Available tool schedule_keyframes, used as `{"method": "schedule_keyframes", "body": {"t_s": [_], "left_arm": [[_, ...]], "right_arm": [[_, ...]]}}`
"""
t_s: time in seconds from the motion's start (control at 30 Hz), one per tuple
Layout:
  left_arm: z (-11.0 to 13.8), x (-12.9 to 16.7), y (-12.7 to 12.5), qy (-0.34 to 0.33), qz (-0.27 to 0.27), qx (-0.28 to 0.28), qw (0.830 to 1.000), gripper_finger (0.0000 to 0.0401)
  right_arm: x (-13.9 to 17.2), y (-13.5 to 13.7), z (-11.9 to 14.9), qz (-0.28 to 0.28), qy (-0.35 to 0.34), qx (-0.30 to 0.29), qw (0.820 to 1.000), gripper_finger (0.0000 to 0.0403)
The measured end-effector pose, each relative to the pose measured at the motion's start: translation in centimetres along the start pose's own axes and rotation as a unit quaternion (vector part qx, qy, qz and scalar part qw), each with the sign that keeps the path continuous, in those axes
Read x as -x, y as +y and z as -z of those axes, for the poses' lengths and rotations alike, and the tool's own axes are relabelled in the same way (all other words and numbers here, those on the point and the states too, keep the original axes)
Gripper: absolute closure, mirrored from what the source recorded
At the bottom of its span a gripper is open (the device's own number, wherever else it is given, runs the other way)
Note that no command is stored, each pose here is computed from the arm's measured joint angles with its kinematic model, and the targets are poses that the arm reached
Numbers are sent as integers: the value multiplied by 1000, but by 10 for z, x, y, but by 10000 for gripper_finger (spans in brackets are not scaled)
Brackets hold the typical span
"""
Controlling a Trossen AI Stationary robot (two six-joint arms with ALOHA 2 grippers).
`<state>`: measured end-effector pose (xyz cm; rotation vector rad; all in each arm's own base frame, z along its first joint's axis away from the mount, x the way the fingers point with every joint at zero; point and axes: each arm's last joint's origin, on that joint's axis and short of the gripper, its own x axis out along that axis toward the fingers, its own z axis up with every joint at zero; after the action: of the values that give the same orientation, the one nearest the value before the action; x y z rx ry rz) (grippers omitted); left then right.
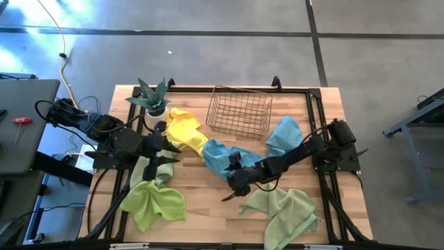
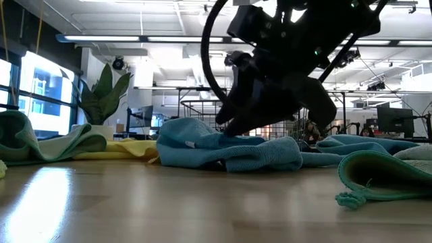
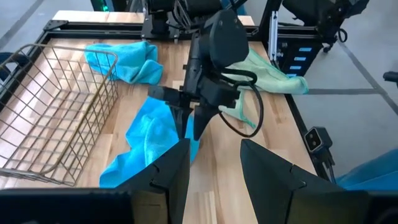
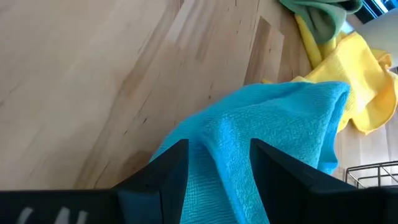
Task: Fold microfiber towels
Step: Fold the bottom blue microfiber cloth
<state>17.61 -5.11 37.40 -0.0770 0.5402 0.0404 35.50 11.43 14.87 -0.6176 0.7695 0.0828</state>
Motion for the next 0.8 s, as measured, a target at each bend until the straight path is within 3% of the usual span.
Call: {"method": "schedule_keyframes", "body": {"t_s": [0.2, 0.53, 0.8], "left_arm": [[0, 0, 0, 1, 0, 0, 1000, 270], [0, 0, 0, 1, 0, 0, 1000, 270], [0, 0, 0, 1, 0, 5, 1000, 270]], "right_arm": [[0, -2, 1, 13, 5, 27, 1000, 238], [-5, -14, 5, 25, 13, 16, 999, 238], [0, 0, 1, 6, 9, 25, 1000, 238]]}}
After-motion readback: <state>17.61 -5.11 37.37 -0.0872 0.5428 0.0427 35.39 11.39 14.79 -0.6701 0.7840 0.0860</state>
